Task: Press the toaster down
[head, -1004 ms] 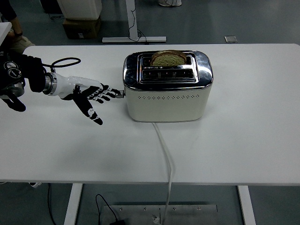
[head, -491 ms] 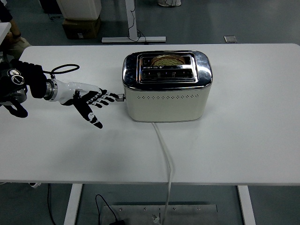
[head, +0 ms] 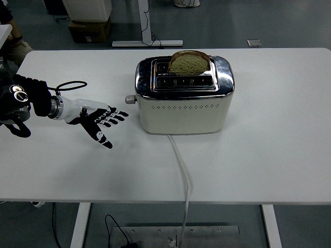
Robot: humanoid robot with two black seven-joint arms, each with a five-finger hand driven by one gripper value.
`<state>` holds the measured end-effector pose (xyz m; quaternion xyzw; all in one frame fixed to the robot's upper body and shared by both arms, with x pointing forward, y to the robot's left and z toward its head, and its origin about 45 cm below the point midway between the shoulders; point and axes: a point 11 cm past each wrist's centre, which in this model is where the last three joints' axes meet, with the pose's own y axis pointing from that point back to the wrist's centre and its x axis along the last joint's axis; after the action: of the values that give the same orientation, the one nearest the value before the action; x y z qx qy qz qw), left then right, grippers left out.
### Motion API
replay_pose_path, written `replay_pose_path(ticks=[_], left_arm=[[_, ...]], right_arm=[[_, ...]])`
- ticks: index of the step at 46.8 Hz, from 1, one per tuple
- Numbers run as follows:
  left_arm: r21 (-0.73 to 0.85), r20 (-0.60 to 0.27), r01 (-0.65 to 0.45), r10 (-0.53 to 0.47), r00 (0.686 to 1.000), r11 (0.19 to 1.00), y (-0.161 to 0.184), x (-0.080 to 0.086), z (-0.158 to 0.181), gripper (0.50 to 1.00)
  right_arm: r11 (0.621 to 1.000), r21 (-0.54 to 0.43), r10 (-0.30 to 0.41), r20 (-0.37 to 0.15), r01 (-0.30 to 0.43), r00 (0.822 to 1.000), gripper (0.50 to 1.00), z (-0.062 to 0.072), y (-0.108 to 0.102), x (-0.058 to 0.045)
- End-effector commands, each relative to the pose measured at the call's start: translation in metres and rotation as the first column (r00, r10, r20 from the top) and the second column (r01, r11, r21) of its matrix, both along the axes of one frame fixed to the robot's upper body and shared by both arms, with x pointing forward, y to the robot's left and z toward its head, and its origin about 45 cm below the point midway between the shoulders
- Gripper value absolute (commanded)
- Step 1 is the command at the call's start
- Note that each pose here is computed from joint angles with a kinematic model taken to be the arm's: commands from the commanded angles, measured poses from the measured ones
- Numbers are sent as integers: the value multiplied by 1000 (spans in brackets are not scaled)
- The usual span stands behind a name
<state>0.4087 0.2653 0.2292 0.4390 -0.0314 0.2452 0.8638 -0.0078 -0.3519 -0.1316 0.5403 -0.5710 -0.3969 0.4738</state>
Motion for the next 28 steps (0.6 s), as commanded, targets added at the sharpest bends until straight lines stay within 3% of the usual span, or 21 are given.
replay_pose_path(ticks=[1, 9, 17, 28], left_arm=[[0, 3, -8, 8, 1000, 1000, 4, 1, 2, 1000], [9, 13, -57, 57, 998, 998, 29, 1, 11, 1000], [-22, 40, -111, 112, 993, 994, 60, 3, 42, 1000], [-258, 179, -154, 204, 963, 954, 68, 24, 136, 1000]], right_arm=[[1000, 0, 0, 0, 0, 1000, 998, 0, 0, 0], [1000, -1, 0, 0, 0, 1000, 998, 0, 0, 0], [1000, 0, 0, 0, 0, 1000, 998, 0, 0, 0], [1000, 0, 2, 0, -2, 1000, 998, 0, 0, 0]])
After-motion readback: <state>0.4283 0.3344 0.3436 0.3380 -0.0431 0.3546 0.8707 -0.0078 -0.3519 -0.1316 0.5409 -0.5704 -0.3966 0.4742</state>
